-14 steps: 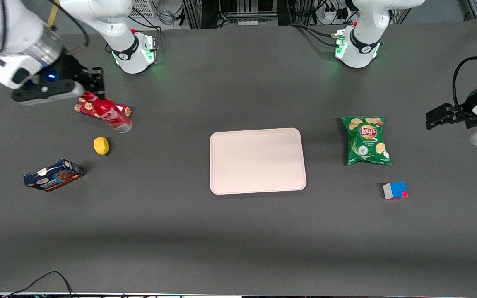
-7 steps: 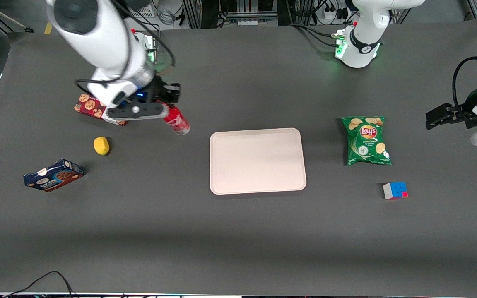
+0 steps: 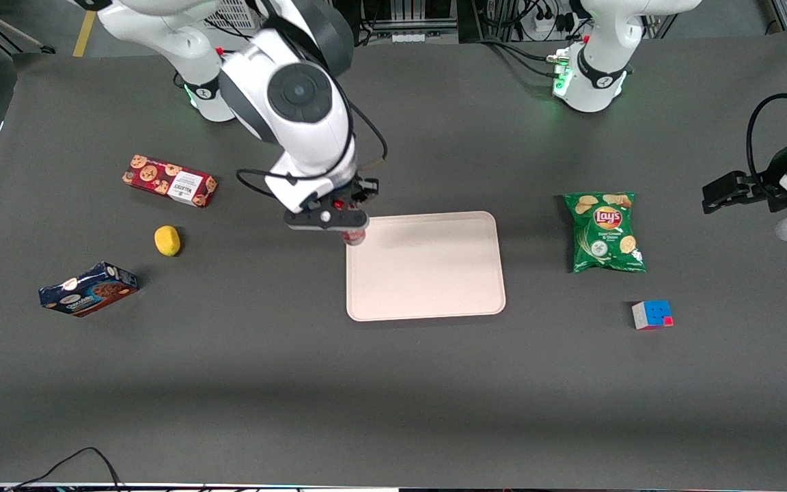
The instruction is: Place coke bottle on tray
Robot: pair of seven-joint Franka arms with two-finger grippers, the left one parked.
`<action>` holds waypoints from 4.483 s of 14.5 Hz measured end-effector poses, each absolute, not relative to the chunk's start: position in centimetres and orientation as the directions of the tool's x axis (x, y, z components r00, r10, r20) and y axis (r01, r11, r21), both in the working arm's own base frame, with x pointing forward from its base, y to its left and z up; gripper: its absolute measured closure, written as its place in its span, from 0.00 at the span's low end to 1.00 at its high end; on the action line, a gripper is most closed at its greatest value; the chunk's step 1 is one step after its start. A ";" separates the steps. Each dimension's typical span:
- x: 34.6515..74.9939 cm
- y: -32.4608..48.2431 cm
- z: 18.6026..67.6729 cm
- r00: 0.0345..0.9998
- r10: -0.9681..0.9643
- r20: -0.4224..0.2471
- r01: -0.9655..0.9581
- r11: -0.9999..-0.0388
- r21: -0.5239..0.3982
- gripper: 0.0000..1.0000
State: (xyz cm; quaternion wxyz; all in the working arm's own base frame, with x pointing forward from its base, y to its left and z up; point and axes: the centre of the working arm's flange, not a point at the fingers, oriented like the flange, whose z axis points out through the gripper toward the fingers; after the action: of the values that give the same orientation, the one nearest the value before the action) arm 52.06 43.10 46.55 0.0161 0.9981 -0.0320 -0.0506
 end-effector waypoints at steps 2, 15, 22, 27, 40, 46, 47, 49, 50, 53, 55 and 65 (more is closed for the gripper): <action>53.3 43.7 43.9 0.994 -0.068 -0.090 -0.068 -0.998 0.008 0.67; 53.8 43.6 34.1 0.993 -0.070 -0.092 -0.071 -0.997 -0.005 0.67; 53.9 43.3 33.0 0.991 -0.096 -0.096 -0.095 -0.995 0.016 0.67; 54.1 43.4 31.8 0.990 -0.109 -0.094 -0.108 -0.994 0.012 0.64; 57.2 40.1 45.9 0.979 -0.163 0.122 -0.149 -0.983 -0.110 0.00; 60.1 25.4 56.2 0.976 -0.179 0.126 -0.161 -0.977 -0.136 0.00; 60.3 22.2 57.3 0.979 -0.171 0.112 -0.157 -0.979 -0.126 0.00; 60.2 16.3 59.3 0.986 -0.134 0.097 -0.126 -0.988 -0.088 0.00; 59.9 13.8 60.1 0.987 -0.137 0.084 -0.132 -0.989 -0.070 0.00; 58.7 8.4 61.4 0.988 -0.149 0.045 -0.148 -0.988 -0.033 0.00; 58.0 5.9 61.5 0.987 -0.158 0.030 -0.158 -0.987 -0.021 0.00; 52.4 1.5 58.5 0.994 -0.106 -0.006 -0.106 -0.994 -0.005 0.00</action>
State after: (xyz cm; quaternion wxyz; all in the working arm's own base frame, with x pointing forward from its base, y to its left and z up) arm 52.38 1.48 58.52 -0.0027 0.9986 -0.0529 -0.0027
